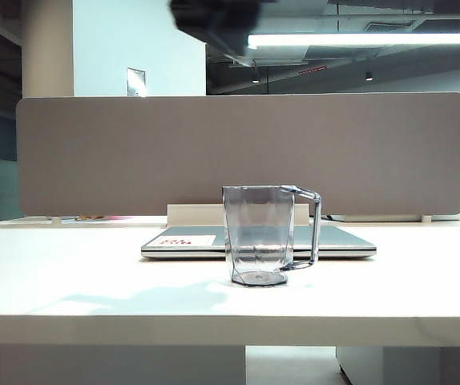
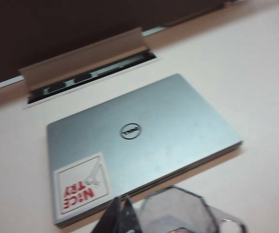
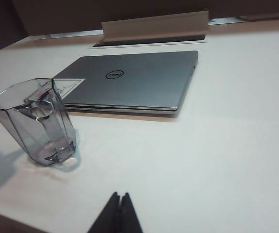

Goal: Pick up the water cup and place it on the side of the laptop close to you.

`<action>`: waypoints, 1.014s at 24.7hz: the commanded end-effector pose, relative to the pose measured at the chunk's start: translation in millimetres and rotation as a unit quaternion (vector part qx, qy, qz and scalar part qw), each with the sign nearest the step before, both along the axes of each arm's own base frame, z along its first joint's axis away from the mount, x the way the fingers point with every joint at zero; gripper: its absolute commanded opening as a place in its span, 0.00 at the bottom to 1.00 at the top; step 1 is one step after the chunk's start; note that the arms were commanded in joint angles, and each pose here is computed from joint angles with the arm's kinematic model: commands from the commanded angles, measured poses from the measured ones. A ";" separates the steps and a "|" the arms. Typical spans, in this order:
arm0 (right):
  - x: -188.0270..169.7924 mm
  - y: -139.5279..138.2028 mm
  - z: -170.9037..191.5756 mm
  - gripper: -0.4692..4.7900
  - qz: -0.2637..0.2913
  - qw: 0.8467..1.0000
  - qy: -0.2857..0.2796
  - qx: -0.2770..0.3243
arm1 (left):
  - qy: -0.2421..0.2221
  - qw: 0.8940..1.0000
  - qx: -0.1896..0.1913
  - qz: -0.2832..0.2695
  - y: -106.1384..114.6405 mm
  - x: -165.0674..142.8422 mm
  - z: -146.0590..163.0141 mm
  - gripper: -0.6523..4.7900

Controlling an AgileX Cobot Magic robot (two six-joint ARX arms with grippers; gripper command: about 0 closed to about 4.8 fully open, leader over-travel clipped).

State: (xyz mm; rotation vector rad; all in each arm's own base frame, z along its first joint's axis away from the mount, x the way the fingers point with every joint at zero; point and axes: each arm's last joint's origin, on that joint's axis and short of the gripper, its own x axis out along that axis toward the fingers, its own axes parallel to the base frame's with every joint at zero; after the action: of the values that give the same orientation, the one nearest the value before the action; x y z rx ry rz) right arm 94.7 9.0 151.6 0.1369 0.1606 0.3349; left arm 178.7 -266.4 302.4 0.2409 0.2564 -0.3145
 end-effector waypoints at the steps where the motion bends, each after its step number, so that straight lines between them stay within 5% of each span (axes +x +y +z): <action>1: -0.2 1.4 -0.7 0.08 0.026 1.000 -0.004 0.004 | 0.018 0.999 0.045 0.012 15.1 8.3 -1.1 0.11; 12: -0.3 1.9 -0.5 0.08 0.029 0.999 0.010 0.043 | 0.085 0.993 0.077 0.027 57.7 44.1 -19.0 0.11; 17: -0.2 1.6 -0.1 0.08 0.025 0.999 0.008 0.042 | 0.091 0.994 0.038 0.045 98.7 55.7 -27.0 0.11; 25: -0.2 1.5 -0.1 0.08 0.025 0.999 0.007 0.040 | 0.052 0.996 -0.003 0.076 134.6 45.2 -34.1 0.11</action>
State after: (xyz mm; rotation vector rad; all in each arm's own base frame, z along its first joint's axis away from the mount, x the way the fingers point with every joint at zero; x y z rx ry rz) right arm 94.0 10.7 151.7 0.2187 0.1790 0.3923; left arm 225.5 -134.6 265.1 0.2293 0.4225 -0.1676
